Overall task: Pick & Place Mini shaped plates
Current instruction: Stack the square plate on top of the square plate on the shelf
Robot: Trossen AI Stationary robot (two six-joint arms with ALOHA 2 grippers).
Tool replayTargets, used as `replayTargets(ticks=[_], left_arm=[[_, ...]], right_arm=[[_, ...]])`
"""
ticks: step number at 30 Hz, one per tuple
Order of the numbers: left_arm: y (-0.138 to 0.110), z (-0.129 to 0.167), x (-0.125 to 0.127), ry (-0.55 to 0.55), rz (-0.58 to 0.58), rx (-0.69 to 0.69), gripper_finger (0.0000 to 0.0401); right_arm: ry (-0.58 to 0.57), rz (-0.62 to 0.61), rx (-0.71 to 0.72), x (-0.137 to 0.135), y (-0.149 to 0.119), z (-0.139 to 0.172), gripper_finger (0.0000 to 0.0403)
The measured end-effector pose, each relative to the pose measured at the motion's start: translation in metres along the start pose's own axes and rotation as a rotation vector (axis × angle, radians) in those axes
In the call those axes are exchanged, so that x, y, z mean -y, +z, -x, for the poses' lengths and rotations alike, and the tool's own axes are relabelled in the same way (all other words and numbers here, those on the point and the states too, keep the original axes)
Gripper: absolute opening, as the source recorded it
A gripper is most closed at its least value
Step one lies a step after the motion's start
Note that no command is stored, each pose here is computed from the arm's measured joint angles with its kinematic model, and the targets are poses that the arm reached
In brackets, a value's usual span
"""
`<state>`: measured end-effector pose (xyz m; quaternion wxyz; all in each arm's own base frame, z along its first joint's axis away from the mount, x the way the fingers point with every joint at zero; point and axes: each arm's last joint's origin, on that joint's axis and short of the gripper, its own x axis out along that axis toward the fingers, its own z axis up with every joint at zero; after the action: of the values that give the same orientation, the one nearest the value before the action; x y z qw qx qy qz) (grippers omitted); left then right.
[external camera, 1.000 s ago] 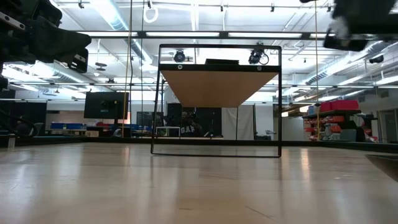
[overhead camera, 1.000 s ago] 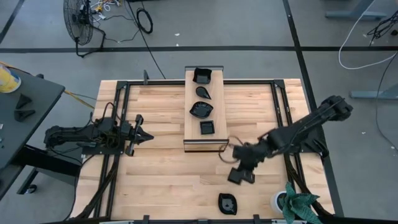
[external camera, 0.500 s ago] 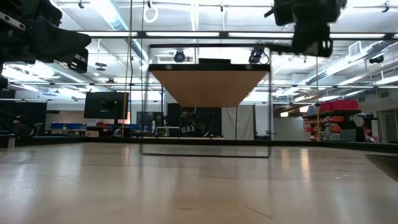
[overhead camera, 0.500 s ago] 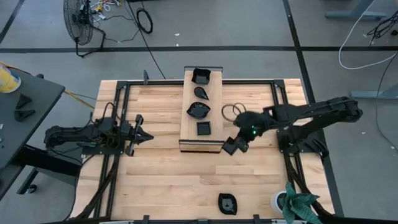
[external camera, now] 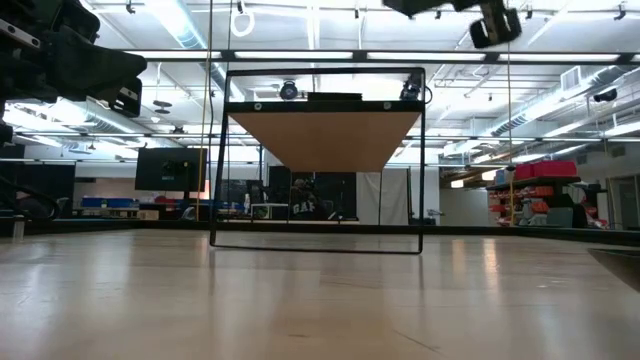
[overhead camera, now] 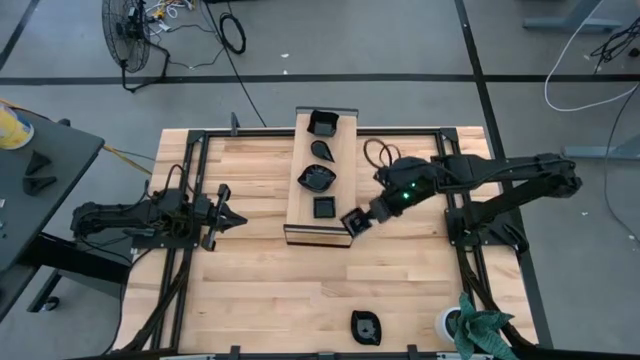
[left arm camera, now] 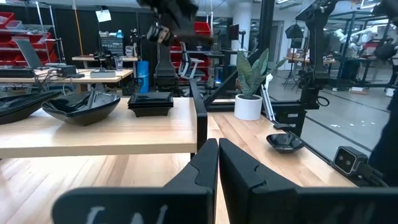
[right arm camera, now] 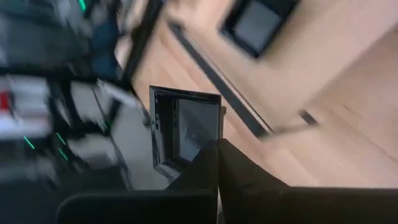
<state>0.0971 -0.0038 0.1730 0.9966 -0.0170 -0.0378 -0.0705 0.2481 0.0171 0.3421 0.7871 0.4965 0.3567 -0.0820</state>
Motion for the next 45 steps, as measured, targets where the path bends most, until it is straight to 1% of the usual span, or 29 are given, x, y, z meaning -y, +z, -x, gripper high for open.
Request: replayTargets(ticks=[3, 7, 11, 13, 16, 21, 28, 37, 42, 45], left_arm=[[0.000, 0.000, 0.000, 0.000, 0.000, 0.000, 0.0018], [0.000, 0.000, 0.000, 0.000, 0.000, 0.000, 0.0018], [0.000, 0.000, 0.000, 0.000, 0.000, -0.001, 0.0018], [0.000, 0.000, 0.000, 0.000, 0.000, 0.000, 0.0018], [0.000, 0.000, 0.000, 0.000, 0.000, -0.001, 0.0018], [0.000, 0.000, 0.000, 0.000, 0.000, 0.000, 0.0018], [0.000, 0.000, 0.000, 0.000, 0.000, 0.000, 0.0018], [0.000, 0.000, 0.000, 0.000, 0.001, -0.001, 0.0018], [0.000, 0.000, 0.000, 0.000, 0.000, 0.000, 0.0018], [0.000, 0.000, 0.000, 0.000, 0.000, 0.000, 0.0018]], right_arm=[[0.005, -0.113, 0.102, -0.011, 0.012, 0.002, 0.0000], [-0.024, -0.286, 0.189, -0.017, 0.024, -0.006, 0.0000], [-0.007, -0.440, 0.210, -0.019, 0.030, -0.026, 0.0000], [-0.003, -0.495, 0.220, -0.019, 0.033, -0.036, 0.0000], [-0.029, -0.569, 0.239, -0.017, 0.034, -0.048, 0.0000], [-0.067, -0.602, 0.252, -0.013, 0.036, -0.064, 0.0000], [-0.115, -0.601, 0.259, -0.007, 0.038, -0.082, 0.0000], [-0.149, -0.548, 0.279, 0.006, 0.044, -0.087, 0.0000], [-0.123, -0.524, 0.276, 0.004, 0.045, -0.088, 0.0000], [-0.117, -0.523, 0.273, 0.004, 0.045, -0.088, 0.0010]])
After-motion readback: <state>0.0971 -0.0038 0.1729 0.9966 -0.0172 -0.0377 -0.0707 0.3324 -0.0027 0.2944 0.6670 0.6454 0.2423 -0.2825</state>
